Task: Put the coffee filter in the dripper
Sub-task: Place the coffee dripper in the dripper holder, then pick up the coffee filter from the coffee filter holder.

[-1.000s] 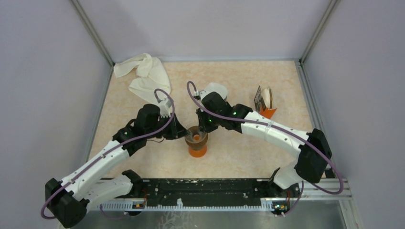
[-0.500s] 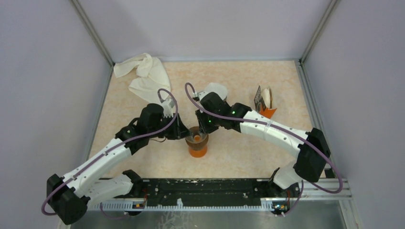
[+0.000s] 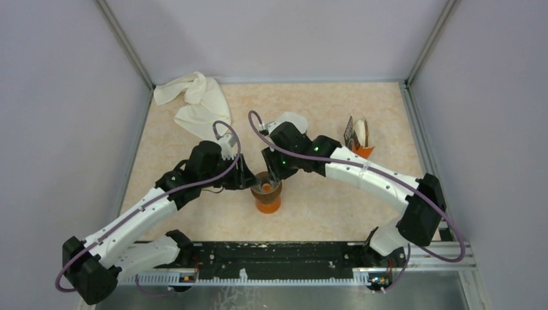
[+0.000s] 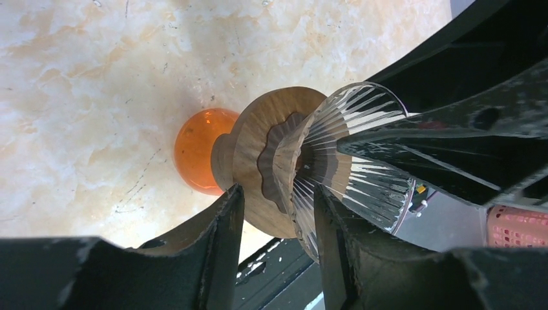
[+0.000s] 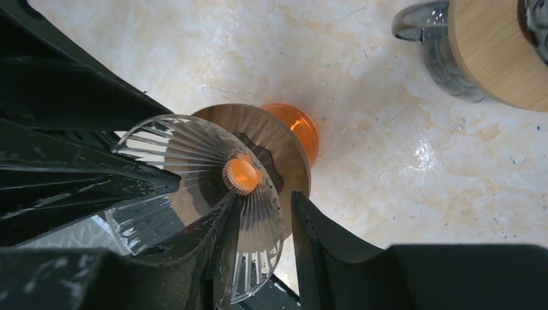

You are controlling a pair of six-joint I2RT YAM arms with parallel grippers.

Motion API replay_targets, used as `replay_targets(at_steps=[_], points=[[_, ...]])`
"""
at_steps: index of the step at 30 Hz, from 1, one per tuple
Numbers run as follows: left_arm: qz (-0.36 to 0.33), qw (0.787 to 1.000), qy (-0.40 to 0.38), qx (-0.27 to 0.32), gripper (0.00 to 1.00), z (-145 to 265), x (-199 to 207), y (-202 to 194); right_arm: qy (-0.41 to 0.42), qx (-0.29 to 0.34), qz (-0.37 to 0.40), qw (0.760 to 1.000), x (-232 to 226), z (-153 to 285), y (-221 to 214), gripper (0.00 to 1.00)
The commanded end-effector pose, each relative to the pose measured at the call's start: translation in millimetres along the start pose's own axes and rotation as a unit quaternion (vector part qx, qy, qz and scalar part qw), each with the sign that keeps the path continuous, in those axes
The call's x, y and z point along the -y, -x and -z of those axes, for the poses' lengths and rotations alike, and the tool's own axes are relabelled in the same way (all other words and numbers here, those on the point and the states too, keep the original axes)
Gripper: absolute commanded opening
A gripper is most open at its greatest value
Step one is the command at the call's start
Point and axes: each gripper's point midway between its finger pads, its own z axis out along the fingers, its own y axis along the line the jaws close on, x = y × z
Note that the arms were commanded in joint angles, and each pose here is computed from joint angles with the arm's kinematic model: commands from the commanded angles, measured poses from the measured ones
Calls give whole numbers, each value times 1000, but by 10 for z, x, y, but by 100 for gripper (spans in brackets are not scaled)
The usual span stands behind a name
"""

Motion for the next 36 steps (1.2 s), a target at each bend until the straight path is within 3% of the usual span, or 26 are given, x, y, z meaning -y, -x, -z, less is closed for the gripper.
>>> replay_targets(at_steps=[1,13,23,36], points=[[-18,1000,18,4,51,72,-37,24,17,55,9,998,-134,247,363,36],[-41,993,48,99,77,319,-65,399,-47,121,10,992,223,702,597,46],[-73,973,127,179,89,517,-275,812,-165,157,-54,972,1240,1067,716,49],[-110,930,207,283,96,707,-639,1139,-303,206,-182,913,2656,1391,708,49]])
